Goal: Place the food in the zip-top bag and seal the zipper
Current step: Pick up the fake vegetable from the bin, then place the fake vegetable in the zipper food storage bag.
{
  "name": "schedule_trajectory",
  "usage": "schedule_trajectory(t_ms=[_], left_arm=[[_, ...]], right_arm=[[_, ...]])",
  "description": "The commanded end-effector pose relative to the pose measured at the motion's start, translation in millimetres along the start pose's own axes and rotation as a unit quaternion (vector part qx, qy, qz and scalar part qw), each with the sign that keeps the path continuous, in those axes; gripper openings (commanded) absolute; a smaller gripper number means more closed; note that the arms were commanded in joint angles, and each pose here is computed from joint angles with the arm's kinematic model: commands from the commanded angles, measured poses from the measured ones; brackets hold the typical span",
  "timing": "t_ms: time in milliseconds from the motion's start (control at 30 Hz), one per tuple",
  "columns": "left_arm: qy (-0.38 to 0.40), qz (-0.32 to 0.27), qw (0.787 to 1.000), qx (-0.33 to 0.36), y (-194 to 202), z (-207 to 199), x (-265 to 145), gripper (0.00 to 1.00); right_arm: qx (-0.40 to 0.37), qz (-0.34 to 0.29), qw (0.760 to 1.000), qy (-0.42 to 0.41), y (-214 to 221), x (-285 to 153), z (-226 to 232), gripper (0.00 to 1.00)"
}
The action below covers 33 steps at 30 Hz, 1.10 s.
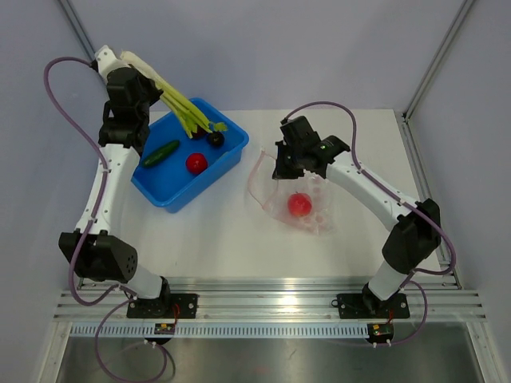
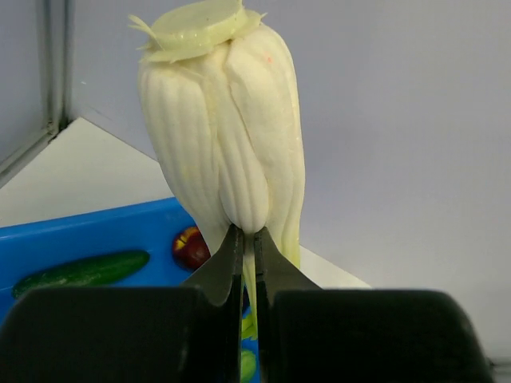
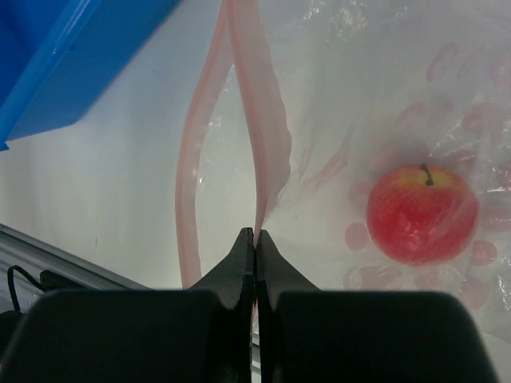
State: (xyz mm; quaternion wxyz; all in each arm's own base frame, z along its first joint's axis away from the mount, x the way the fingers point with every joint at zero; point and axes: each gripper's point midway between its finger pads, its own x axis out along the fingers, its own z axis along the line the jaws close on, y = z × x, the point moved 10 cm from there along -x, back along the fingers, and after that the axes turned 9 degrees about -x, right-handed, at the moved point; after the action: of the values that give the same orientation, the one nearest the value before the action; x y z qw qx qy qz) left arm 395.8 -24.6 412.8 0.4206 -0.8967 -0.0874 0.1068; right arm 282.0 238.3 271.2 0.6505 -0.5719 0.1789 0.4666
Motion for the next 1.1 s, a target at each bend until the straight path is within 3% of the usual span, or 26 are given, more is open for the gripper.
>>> schedule_trajectory(t_ms=[0, 333, 567, 900, 1067], left_arm=[[0.093, 0.029, 0.995, -0.018, -25, -23, -41, 0.0], [0.158, 0.144, 0.975, -0.068, -16, -30, -110, 0.0], [0.19, 0.13, 0.972, -0.051, -42, -32, -153, 0.0], [0.266, 0.18, 0.944, -0.08, -30, -49, -177, 0.0], [0.268, 0.172, 0.945, -0.074, -28, -54, -175, 0.0]], right_arm=[[0.013, -0.064, 0.997, -0.045, -26, -35, 15, 0.0], [0.028, -0.083, 0.993, -0.082, -32, -50, 36, 0.0], [0.031, -0.08, 0.993, -0.075, -34, -46, 41, 0.0], [0.03, -0.075, 0.993, -0.084, -40, -40, 48, 0.0], [0.031, -0.073, 0.993, -0.092, -41, -40, 51, 0.0]])
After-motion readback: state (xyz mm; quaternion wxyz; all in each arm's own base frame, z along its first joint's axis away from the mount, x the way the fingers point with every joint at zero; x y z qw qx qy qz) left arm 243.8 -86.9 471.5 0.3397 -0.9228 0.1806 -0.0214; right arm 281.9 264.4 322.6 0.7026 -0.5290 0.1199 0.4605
